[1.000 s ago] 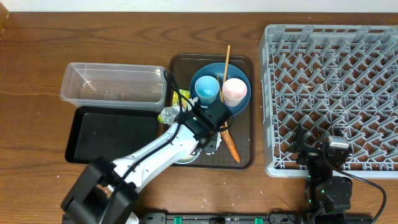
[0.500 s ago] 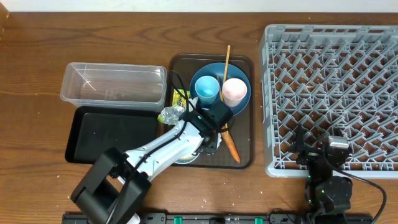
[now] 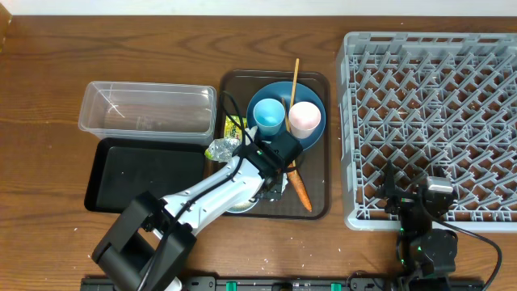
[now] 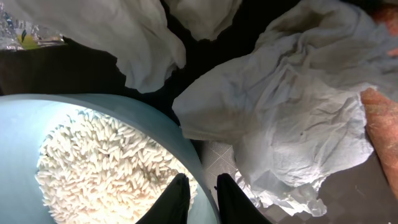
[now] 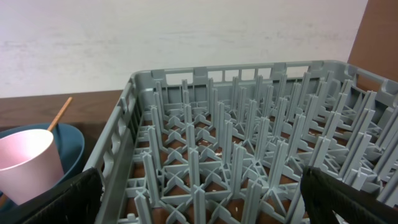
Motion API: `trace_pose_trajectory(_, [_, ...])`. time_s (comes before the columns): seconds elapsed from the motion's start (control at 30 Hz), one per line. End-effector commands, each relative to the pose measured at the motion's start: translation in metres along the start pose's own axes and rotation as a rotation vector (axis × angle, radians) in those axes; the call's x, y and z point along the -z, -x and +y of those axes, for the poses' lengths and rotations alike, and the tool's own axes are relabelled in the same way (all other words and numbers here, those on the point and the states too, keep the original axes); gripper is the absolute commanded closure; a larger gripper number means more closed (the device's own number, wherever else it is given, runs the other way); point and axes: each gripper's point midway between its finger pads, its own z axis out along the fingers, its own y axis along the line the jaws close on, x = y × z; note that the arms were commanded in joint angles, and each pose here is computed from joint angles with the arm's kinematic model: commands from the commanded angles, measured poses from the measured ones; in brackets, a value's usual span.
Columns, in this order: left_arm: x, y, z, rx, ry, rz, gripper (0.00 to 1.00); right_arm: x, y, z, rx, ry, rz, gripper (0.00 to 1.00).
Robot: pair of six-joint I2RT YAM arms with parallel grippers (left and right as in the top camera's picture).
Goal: Sort waste into correct bins and load items into the dishwasher rack
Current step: 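Lower the left gripper and grasp the rim of the light-blue bowl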
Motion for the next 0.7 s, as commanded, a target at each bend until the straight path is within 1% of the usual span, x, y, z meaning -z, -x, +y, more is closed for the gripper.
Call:
trace_pose_trajectory(0.0, [-0.003, -0.003, 0.005, -0.006, 0.029, 0.007, 0.85, 0.000, -0.002, 0.003, -0.003, 0.013, 0.005, 0.01])
trace_pose_trajectory(0.2, [-0.003, -0.004, 0.006, -0.006, 0.030, 0.009, 0.90, 0.000, -0.002, 0.003, -0.003, 0.013, 0.005, 0.01])
trace_pose_trajectory(0.27, [-0.003, -0.004, 0.006, -0.006, 0.030, 0.009, 0.94, 0.000, -0.002, 0.003, -0.003, 0.013, 0.005, 0.01])
trace_pose_trajectory(0.5, [-0.002, -0.005, 0.005, -0.007, 0.025, 0.013, 0.94, 0.000, -0.002, 0.003, -0.003, 0.013, 0.005, 0.01])
trace_pose_trajectory(0.67, [0.021, 0.001, 0.002, -0.005, -0.018, -0.033, 0.94, 0.000, -0.002, 0.003, -0.003, 0.013, 0.005, 0.01])
